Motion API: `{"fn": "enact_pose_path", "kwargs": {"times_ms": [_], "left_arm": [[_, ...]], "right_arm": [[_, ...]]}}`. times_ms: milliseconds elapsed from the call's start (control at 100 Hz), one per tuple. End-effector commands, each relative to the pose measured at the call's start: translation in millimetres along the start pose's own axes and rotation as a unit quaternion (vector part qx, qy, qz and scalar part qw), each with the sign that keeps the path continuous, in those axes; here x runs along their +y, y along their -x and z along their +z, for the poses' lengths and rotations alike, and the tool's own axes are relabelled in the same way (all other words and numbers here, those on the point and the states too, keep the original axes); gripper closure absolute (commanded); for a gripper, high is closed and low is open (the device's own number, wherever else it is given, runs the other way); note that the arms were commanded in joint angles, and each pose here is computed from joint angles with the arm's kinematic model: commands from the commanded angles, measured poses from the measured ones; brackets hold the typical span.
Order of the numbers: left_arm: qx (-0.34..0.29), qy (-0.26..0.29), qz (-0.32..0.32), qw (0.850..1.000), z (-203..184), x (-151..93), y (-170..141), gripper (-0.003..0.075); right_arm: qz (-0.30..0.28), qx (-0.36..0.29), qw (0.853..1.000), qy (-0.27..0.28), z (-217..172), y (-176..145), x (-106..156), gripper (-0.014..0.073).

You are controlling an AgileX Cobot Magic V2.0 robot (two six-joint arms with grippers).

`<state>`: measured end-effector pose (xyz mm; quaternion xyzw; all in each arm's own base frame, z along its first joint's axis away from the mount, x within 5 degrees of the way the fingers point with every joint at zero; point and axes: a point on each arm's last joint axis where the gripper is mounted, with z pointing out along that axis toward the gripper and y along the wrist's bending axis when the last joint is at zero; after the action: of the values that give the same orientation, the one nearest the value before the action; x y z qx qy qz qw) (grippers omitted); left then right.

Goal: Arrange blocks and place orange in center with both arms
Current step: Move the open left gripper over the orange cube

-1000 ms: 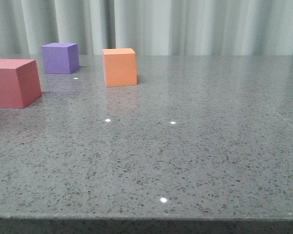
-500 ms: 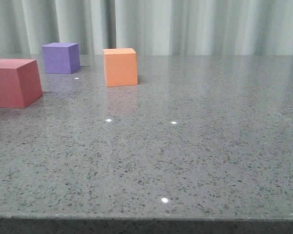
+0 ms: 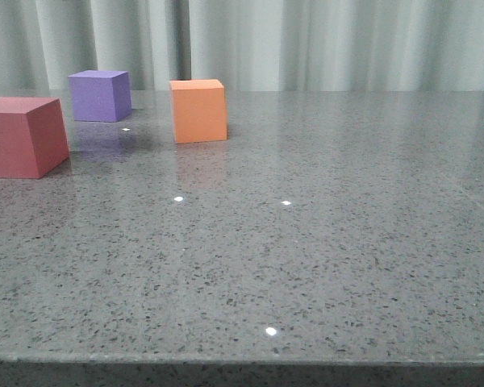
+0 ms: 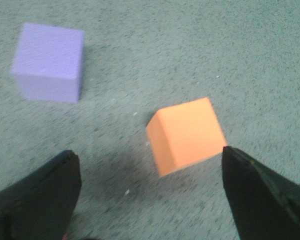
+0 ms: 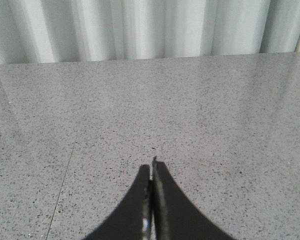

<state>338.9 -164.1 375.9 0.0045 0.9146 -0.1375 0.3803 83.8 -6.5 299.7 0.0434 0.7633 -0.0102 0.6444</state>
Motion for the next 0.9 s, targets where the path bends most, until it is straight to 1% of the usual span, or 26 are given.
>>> {"fn": "enact_pose_path", "kwargs": {"times_ms": [0, 120, 180, 300, 370, 570, 690, 890], "left_arm": [[-0.063, -0.024, -0.004, 0.998, -10.6, -29.1, 17.2, 0.0174], [-0.056, -0.027, 0.010, 0.998, 5.7, -56.0, 18.8, 0.0174], [-0.054, -0.017, 0.011, 0.998, 13.6, -65.0, 18.4, 0.0174], [-0.065, 0.018, 0.009, 0.998, 28.3, -77.2, 17.4, 0.0174], [-0.072, 0.029, 0.009, 0.997, 33.6, -82.3, 15.8, 0.0174], [-0.076, 0.038, -0.010, 0.996, 39.3, -82.9, 14.3, 0.0174], [-0.080, 0.063, -0.025, 0.994, 43.6, -78.7, 13.5, 0.0174], [-0.059, 0.084, -0.019, 0.995, 61.6, -77.4, 5.0, 0.0174]], "right_arm": [[-0.010, -0.045, 0.999, 0.003, -1.8, 14.3, 0.9, 0.0664], [-0.010, -0.045, 0.999, 0.003, -1.8, 14.3, 0.9, 0.0664], [-0.010, -0.045, 0.999, 0.003, -1.8, 14.3, 0.9, 0.0664], [-0.010, -0.045, 0.999, 0.003, -1.8, 14.3, 0.9, 0.0664], [-0.010, -0.045, 0.999, 0.003, -1.8, 14.3, 0.9, 0.0664], [-0.010, -0.045, 0.999, 0.003, -1.8, 14.3, 0.9, 0.0664], [-0.010, -0.045, 0.999, 0.003, -1.8, 14.3, 0.9, 0.0664], [-0.010, -0.045, 0.999, 0.003, -1.8, 14.3, 0.9, 0.0664]]}}
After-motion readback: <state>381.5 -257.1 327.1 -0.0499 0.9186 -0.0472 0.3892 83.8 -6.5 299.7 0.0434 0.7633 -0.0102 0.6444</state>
